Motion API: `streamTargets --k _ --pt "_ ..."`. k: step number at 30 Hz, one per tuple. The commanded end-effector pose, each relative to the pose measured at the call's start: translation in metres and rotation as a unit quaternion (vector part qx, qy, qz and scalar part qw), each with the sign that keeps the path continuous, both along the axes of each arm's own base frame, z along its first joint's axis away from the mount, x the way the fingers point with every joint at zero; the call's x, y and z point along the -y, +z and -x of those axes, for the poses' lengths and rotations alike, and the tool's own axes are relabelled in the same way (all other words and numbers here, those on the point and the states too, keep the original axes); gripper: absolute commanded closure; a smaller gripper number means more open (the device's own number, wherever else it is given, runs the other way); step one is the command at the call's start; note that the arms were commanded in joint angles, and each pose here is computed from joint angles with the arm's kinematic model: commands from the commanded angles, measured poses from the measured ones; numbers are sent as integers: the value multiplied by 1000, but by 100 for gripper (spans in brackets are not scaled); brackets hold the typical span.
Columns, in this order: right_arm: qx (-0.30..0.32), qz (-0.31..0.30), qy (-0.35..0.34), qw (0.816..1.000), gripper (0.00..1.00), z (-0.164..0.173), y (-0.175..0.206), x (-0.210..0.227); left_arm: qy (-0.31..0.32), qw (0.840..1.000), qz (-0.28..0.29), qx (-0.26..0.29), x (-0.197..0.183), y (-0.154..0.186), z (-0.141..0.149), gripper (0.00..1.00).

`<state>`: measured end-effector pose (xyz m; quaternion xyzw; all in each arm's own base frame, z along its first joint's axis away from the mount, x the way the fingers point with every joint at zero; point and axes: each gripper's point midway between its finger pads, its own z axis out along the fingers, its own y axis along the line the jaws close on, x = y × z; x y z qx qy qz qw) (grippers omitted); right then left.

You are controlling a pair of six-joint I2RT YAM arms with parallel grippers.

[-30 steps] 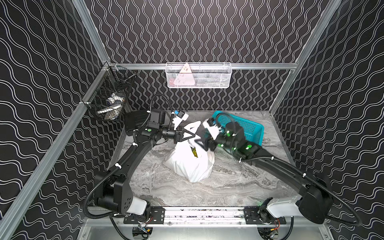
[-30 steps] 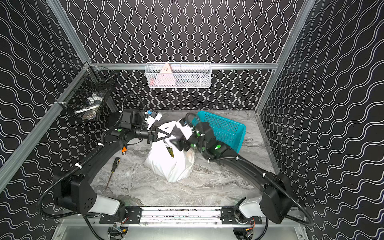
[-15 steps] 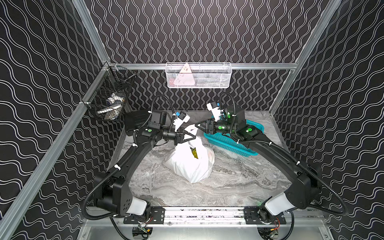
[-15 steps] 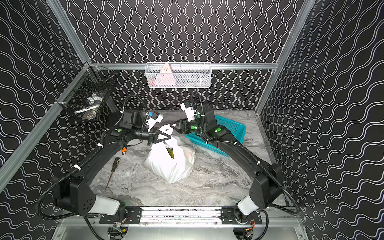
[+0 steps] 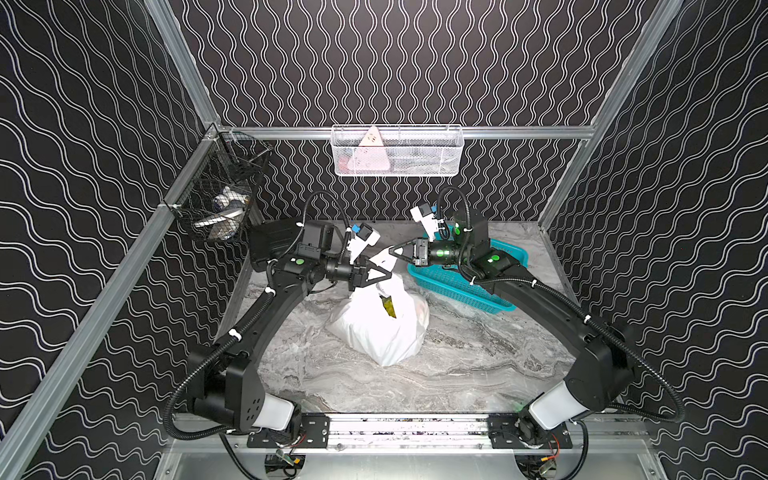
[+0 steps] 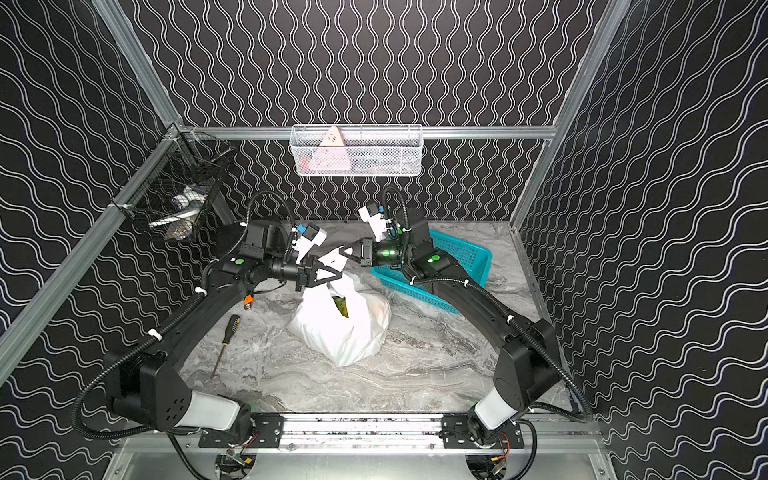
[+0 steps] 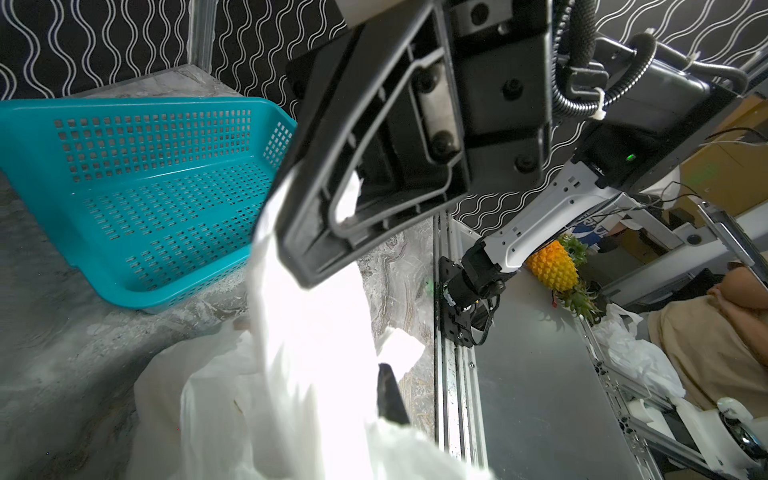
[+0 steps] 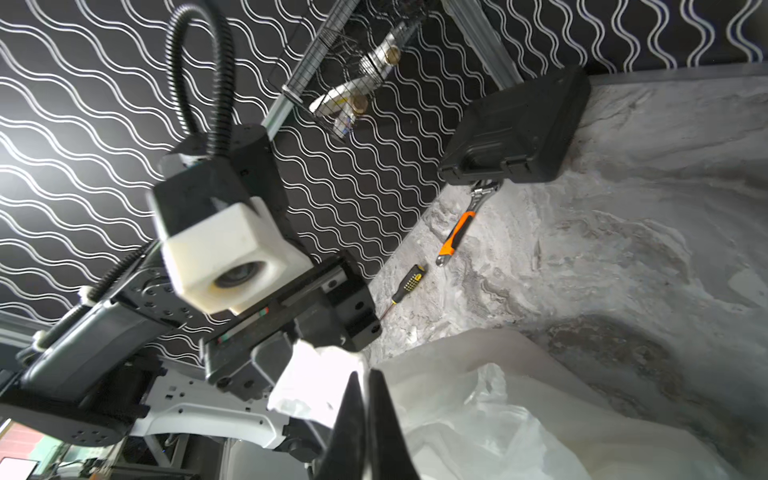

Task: Place the pineapple into a plastic bag & tie a knot
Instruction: Cross the plastic bag at the center of the board.

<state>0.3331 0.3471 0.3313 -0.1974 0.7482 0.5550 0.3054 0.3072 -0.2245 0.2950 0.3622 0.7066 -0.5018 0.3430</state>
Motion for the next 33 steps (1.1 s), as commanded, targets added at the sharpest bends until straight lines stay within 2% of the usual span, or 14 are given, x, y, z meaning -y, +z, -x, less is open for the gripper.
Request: streamTargets --k 1,6,12,17,21,24,28,30,33 --pt "26 -17 -51 998 100 -14 14 13 25 1000 4 -11 -9 0 0 87" --pt "40 5 -81 996 100 -15 7 26 50 998 14 -19 -19 -2 -4 82" --pt "50 41 -96 993 100 -10 -4 36 46 998 19 -32 -18 -1 -9 92" --pt "72 89 -64 991 100 37 -14 30 61 997 20 -36 -21 0 -17 97" --pt "50 133 -33 989 100 78 -41 9 54 997 30 -36 -19 3 -18 98" --pt "22 141 -28 989 100 92 -70 -1 50 998 35 -33 -19 5 -14 98" --pt "13 148 -37 988 100 85 -95 -6 39 998 38 -36 -16 5 -8 92" --pt "31 148 -52 987 100 71 -94 -5 32 998 28 -39 -13 2 -3 90" --pt "19 125 -43 991 100 51 -89 -7 29 998 17 -49 -12 -5 0 83"
